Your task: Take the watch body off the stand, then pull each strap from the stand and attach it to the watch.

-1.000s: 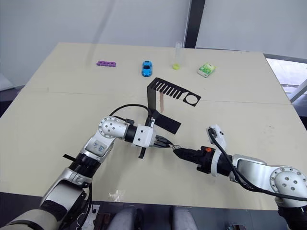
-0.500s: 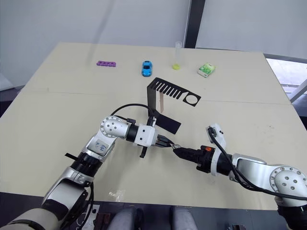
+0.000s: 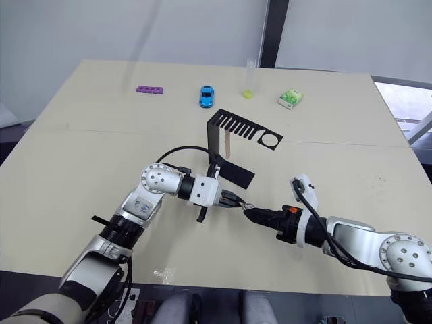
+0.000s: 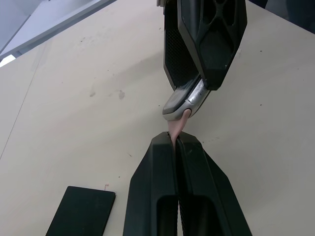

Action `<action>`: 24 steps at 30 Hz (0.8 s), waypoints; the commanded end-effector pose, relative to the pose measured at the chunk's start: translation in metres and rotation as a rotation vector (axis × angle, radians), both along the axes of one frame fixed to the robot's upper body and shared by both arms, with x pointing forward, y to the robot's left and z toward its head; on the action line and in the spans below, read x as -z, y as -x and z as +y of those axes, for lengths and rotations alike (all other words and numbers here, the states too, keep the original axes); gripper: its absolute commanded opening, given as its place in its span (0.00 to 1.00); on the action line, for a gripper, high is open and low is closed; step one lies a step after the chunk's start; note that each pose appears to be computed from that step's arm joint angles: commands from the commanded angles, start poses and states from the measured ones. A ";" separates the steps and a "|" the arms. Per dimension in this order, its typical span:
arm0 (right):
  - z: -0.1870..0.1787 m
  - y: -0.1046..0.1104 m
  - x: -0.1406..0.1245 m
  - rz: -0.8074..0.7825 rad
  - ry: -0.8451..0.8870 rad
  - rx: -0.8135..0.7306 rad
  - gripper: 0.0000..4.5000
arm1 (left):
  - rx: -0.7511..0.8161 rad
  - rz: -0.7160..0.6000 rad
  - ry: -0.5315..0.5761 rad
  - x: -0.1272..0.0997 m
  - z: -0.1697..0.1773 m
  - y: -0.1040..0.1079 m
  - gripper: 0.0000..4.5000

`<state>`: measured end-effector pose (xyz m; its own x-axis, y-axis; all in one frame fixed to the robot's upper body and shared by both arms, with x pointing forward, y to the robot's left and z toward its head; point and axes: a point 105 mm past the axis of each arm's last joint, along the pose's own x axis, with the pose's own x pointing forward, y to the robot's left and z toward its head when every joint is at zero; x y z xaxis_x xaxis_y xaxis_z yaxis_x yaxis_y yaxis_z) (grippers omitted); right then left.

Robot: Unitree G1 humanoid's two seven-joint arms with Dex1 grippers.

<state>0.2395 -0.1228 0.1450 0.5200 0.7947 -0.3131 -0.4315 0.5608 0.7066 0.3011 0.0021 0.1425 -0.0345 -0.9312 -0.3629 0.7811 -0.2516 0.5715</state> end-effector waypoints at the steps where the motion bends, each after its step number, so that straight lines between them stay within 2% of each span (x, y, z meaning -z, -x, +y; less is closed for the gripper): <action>1: 0.020 0.016 -0.012 -0.023 -0.080 -0.125 0.33 | 0.119 -0.070 0.084 -0.023 -0.029 0.018 0.00; 24: 0.019 0.017 -0.010 -0.019 -0.082 -0.114 0.33 | 0.121 -0.066 0.088 -0.022 -0.031 0.018 0.00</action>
<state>0.2391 -0.1241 0.1437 0.5243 0.7916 -0.3137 -0.4232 0.5619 0.7107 0.3014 0.0007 0.1419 -0.0327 -0.9323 -0.3602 0.7829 -0.2479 0.5706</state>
